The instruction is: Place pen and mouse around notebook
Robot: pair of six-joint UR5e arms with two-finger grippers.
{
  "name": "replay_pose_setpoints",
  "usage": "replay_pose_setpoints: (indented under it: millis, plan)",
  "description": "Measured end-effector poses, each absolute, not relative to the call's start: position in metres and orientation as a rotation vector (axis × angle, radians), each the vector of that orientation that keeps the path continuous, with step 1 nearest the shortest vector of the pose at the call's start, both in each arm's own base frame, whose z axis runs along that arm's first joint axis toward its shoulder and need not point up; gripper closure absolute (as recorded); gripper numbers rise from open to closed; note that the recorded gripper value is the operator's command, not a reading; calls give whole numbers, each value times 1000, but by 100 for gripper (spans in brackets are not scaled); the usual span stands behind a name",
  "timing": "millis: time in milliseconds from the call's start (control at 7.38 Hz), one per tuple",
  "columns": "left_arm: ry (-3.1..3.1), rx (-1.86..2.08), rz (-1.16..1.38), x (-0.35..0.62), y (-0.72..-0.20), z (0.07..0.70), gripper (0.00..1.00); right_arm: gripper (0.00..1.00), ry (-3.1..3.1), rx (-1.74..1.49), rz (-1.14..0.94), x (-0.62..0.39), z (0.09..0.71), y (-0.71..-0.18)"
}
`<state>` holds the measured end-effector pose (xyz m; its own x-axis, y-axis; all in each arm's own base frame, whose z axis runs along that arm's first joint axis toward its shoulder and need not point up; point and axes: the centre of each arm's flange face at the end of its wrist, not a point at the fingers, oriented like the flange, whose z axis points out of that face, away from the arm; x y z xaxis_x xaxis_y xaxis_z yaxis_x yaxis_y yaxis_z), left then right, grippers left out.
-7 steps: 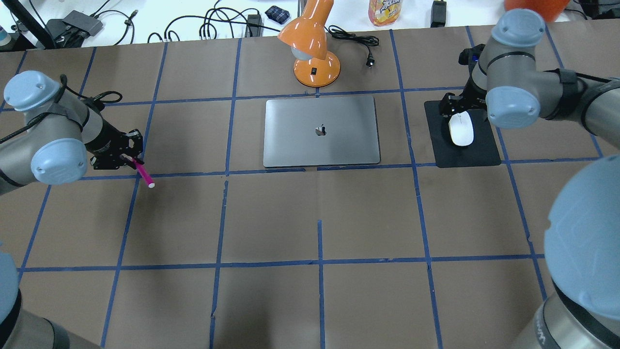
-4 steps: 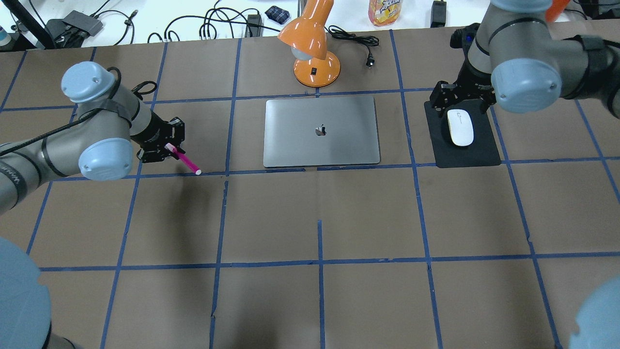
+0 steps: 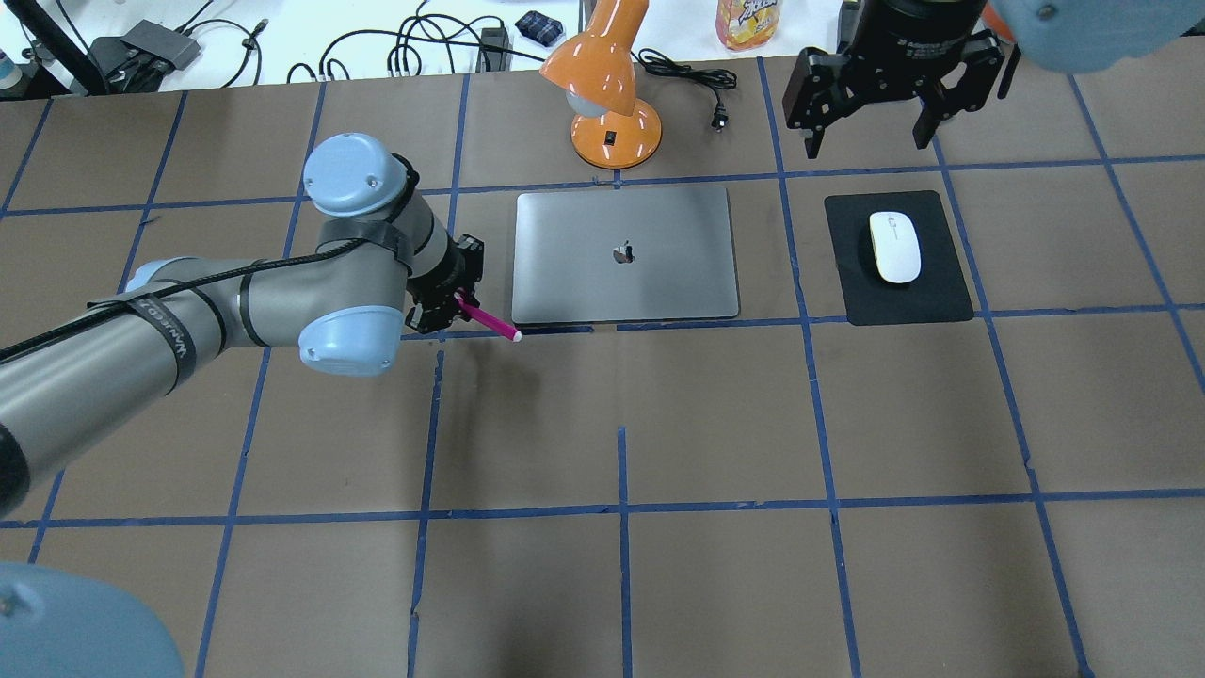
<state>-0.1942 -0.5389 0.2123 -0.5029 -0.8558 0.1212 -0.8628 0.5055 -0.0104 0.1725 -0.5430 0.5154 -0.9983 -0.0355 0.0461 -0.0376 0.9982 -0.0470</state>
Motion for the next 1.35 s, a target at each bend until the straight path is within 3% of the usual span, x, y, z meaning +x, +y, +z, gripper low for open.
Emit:
replay_pose_setpoints:
  millis: [1083,1219,1354]
  plan:
    - [-2531,1740,36,-339,-467,184,100,0,-3098,93,232,161,511,-515]
    - [-2514,1768,27,-342,-466,181,76,0,-3098,69,255,158,513,-514]
    - [-2496,1796,22,-344,-466,178,1,0,-3098,38,267,155,515,-515]
